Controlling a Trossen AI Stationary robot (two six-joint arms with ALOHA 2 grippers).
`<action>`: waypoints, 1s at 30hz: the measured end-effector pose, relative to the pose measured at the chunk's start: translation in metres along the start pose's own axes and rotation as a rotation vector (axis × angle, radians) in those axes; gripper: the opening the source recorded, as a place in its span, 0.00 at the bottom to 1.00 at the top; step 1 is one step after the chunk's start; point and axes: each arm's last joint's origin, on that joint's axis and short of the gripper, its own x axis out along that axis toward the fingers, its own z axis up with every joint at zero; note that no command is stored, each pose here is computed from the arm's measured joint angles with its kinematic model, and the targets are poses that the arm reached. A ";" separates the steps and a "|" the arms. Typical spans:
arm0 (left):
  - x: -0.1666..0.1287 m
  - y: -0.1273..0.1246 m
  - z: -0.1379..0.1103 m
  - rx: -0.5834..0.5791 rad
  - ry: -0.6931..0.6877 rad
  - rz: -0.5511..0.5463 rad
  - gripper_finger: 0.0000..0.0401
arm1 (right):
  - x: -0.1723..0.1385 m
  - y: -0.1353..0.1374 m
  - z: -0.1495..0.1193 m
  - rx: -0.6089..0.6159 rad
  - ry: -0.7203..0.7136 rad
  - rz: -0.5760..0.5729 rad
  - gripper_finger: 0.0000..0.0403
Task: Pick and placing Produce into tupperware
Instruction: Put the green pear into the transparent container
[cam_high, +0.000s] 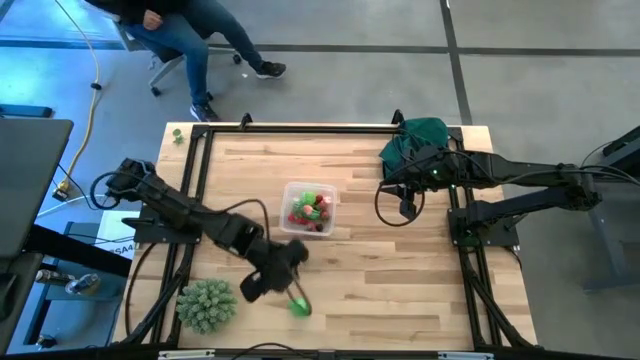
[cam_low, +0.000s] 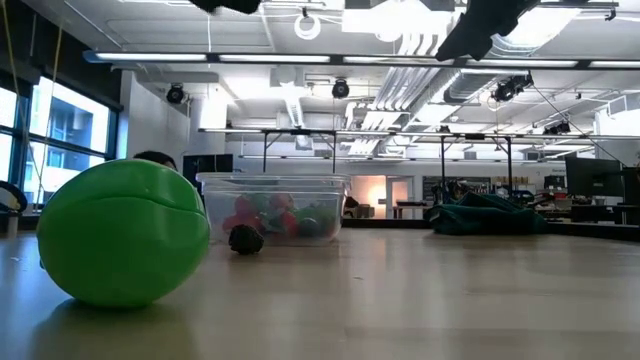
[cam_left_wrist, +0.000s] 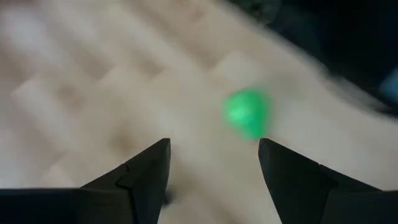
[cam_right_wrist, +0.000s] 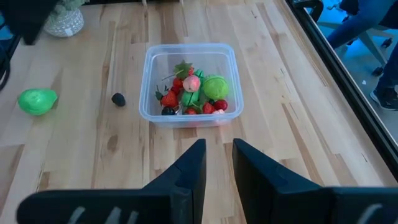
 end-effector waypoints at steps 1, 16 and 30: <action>0.005 -0.006 -0.001 0.011 -0.034 -0.038 0.58 | 0.000 0.000 0.000 0.000 0.001 0.000 0.17; 0.046 -0.021 0.002 0.160 -0.166 -0.042 0.58 | 0.000 0.000 0.000 0.000 0.001 0.000 0.17; 0.067 -0.018 0.005 0.165 -0.193 -0.020 0.58 | 0.000 0.000 0.000 0.000 0.002 0.000 0.17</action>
